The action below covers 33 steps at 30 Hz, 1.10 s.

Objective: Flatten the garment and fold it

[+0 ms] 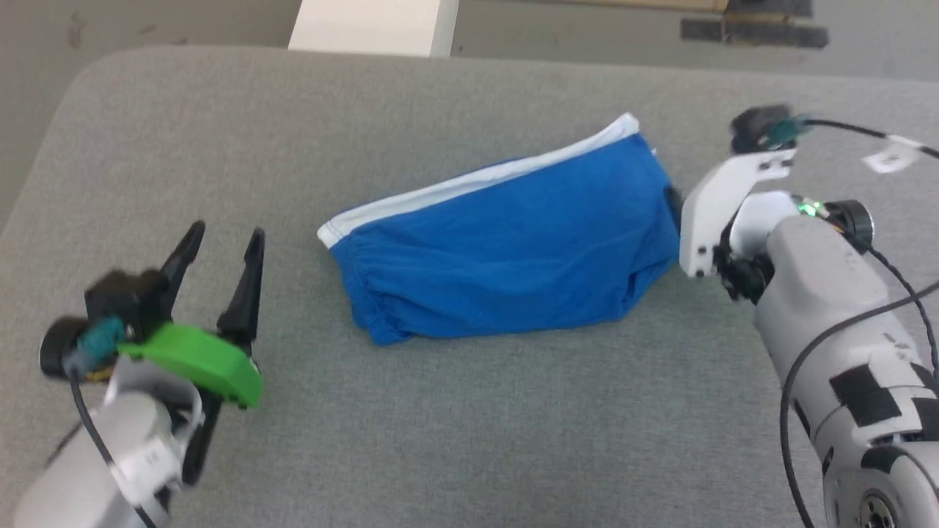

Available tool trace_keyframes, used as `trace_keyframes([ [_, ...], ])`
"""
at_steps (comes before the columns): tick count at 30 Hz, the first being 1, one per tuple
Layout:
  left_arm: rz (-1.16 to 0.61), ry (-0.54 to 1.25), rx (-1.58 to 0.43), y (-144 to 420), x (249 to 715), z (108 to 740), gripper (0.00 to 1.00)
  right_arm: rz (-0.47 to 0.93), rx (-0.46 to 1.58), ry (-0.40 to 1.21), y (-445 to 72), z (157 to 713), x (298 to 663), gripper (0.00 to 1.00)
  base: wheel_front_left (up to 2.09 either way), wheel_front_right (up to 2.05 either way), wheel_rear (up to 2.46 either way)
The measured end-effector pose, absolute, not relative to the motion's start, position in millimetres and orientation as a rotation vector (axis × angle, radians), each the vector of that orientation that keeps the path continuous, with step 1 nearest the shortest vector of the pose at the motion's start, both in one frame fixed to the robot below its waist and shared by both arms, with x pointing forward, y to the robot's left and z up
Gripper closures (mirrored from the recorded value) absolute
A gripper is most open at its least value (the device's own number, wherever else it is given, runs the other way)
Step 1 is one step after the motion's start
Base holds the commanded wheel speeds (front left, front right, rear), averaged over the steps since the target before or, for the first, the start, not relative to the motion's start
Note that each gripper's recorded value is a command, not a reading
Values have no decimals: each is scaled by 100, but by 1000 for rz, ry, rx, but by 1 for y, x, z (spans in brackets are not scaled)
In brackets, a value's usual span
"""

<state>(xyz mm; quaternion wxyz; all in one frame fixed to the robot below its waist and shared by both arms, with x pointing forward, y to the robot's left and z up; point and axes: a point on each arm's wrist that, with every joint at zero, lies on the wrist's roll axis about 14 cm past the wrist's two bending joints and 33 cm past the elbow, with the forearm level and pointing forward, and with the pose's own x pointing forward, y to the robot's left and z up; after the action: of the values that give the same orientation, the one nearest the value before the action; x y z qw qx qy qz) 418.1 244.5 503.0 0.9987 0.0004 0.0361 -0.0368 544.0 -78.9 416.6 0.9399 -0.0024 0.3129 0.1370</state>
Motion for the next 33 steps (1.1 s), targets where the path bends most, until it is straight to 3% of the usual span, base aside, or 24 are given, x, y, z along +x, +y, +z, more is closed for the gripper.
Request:
trace_keyframes([
  [8,-6,2,-53,238,389,509,0,267,-172,781,-94,415,532,0,0,0,0],
  [22,63,58,-120,263,379,481,0,419,-308,987,-48,367,513,0,0,0,0],
  [23,66,68,-148,263,379,478,0,421,-310,1006,-47,366,511,16,0,0,0],
  [24,66,85,-173,262,379,475,0,422,-309,1016,-46,367,510,64,0,0,0],
  [25,60,110,-211,258,379,471,0,424,-308,1027,-46,368,508,100,0,0,0],
  [33,-165,342,-408,185,403,474,0,419,-276,1007,-50,378,492,100,0,0,0],
])
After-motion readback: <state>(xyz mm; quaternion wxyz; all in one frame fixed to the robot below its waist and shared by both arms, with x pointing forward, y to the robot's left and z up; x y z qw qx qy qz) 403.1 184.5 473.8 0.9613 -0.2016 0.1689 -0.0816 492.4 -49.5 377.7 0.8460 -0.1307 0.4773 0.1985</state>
